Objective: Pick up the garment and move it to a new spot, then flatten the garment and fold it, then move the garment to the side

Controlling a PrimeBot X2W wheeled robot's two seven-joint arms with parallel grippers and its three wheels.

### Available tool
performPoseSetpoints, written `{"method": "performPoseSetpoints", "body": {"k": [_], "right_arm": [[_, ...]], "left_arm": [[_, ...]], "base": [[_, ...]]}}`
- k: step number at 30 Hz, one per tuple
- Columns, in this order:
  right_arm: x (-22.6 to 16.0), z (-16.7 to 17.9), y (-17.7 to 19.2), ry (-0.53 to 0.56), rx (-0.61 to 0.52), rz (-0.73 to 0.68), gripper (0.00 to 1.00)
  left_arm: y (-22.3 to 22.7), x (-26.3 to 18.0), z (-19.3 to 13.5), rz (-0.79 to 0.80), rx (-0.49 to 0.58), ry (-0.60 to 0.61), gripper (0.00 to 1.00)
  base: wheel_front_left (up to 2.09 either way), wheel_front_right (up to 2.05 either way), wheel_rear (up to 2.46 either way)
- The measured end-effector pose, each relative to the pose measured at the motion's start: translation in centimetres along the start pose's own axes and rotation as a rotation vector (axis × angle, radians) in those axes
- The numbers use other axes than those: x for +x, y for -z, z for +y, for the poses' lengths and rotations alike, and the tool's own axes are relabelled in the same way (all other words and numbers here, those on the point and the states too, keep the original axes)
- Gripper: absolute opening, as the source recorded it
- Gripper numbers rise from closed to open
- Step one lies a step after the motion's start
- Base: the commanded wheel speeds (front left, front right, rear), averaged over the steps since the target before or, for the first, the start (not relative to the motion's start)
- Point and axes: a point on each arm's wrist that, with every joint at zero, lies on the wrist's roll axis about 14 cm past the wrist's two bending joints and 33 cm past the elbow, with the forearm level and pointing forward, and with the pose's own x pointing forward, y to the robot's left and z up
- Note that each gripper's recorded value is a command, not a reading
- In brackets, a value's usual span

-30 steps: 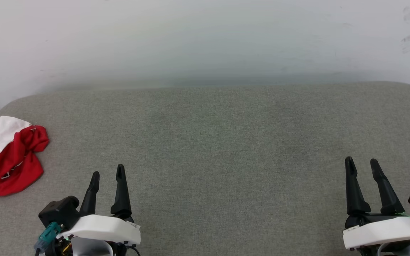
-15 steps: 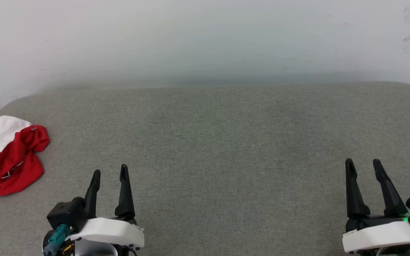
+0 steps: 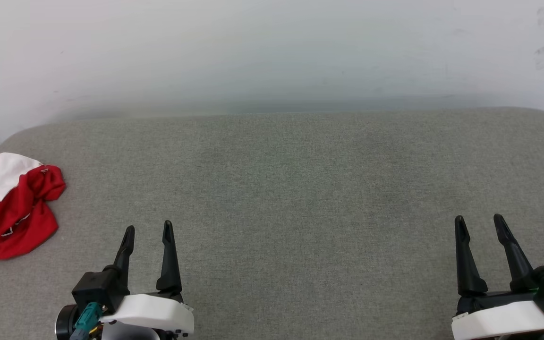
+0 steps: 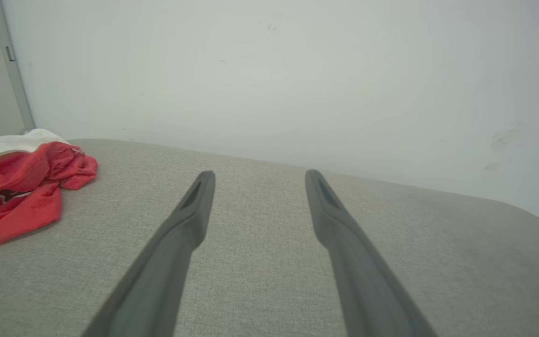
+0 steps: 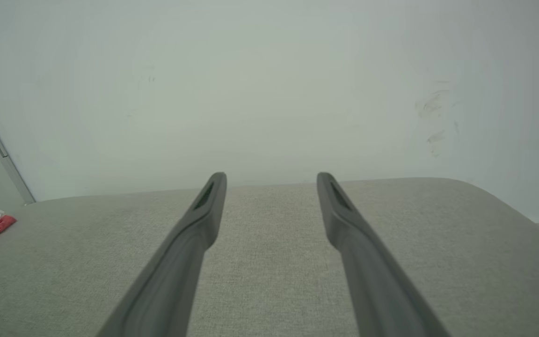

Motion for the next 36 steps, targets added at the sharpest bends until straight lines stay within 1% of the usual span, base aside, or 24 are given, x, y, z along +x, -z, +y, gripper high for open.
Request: {"method": "performPoseSetpoints", "body": {"k": [18,36], "right_arm": [[-0.25,0.44,-0.29,-0.024,-0.076,-0.021,1.0],[-0.39,0.24,0.14,-0.006,0.006,-0.013,1.0]], "left_arm": [[0.45,-0.4,-0.71,-0.006,0.088,0.037,1.0],[0.85,-0.59,-0.54,0.007,0.069,0.033,1.0]], "base": [[0.0,0.0,0.0],[0.0,0.0,0.0]]}}
